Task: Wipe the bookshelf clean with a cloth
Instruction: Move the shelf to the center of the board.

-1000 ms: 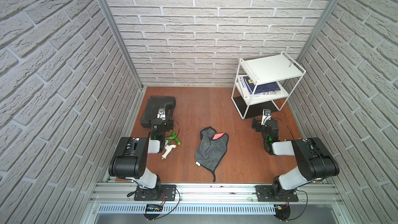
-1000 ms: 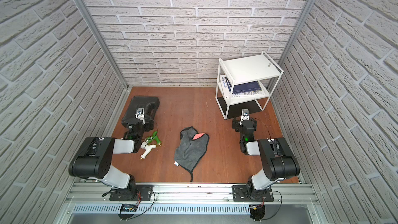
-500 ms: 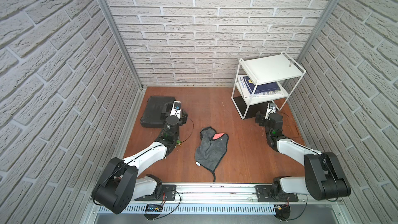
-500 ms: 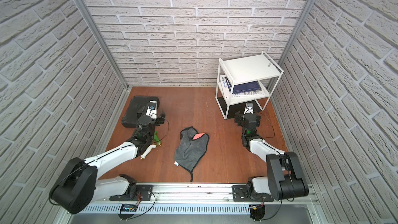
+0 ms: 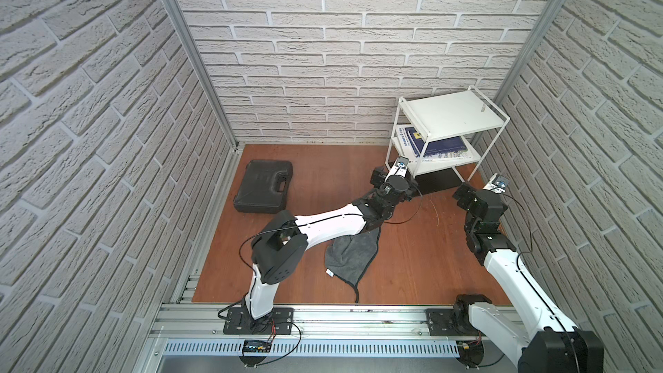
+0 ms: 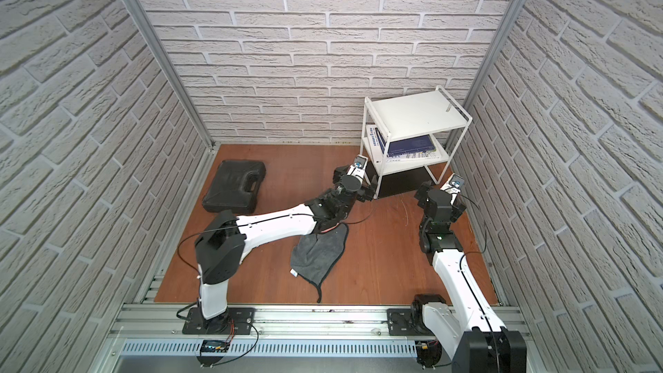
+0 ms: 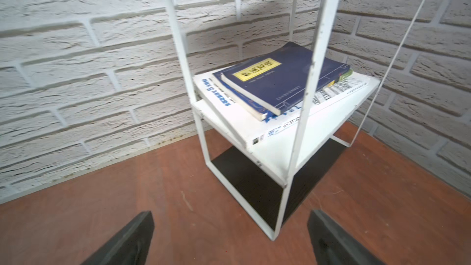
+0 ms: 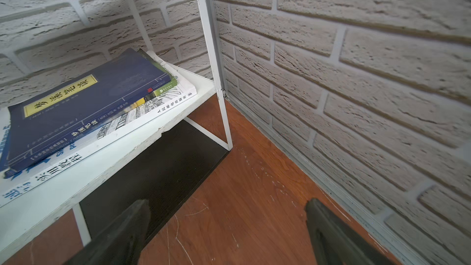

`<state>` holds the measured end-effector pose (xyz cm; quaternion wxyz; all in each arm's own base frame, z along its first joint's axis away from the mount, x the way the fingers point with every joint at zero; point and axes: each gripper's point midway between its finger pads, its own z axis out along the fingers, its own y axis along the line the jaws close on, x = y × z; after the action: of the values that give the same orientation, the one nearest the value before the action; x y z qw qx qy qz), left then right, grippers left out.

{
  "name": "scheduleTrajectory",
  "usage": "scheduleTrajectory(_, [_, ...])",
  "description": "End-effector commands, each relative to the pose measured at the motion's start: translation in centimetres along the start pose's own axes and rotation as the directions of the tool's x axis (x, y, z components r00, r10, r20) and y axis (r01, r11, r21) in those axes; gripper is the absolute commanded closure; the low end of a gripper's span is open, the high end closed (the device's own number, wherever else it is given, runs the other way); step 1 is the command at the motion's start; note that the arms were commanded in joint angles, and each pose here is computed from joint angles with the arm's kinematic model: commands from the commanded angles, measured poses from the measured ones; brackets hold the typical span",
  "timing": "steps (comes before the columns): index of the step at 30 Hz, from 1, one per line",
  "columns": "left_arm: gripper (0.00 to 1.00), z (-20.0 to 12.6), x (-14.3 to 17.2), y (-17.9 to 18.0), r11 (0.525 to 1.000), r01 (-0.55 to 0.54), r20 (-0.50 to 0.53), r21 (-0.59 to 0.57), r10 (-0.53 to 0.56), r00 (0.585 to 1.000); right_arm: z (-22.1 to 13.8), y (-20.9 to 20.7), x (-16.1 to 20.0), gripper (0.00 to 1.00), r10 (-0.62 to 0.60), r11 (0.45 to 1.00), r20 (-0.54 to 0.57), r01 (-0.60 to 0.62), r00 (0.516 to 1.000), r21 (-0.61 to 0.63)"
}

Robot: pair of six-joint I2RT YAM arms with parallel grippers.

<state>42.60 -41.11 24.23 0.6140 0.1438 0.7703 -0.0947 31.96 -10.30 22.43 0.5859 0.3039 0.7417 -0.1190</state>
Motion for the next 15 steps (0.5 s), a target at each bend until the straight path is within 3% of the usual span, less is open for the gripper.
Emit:
scheduleTrajectory(1, [0.02, 2.7, -0.5, -0.6, 1.000, 0.030, -0.023, -0.005, -0.030, 0.999, -1.0, 0.1, -0.1, 0.01, 0.041, 0.998, -0.020, -0.042, 0.999, -0.039])
scheduleTrajectory(9, [0.04, 7.5, -3.0, -0.7, 0.999, 0.024, 0.030, -0.039, -0.023, 0.999, -1.1, 0.8, 0.2, 0.01, 0.058, 0.994, -0.022, -0.059, 0.998, -0.088])
scheduleTrajectory(15, [0.36, 6.8, -2.6, 1.6, 0.991, 0.019, 0.028, -0.134, -0.015, 0.999, -0.7, 1.0, 0.6, 0.01, 0.049, 0.995, -0.041, -0.052, 0.998, -0.083])
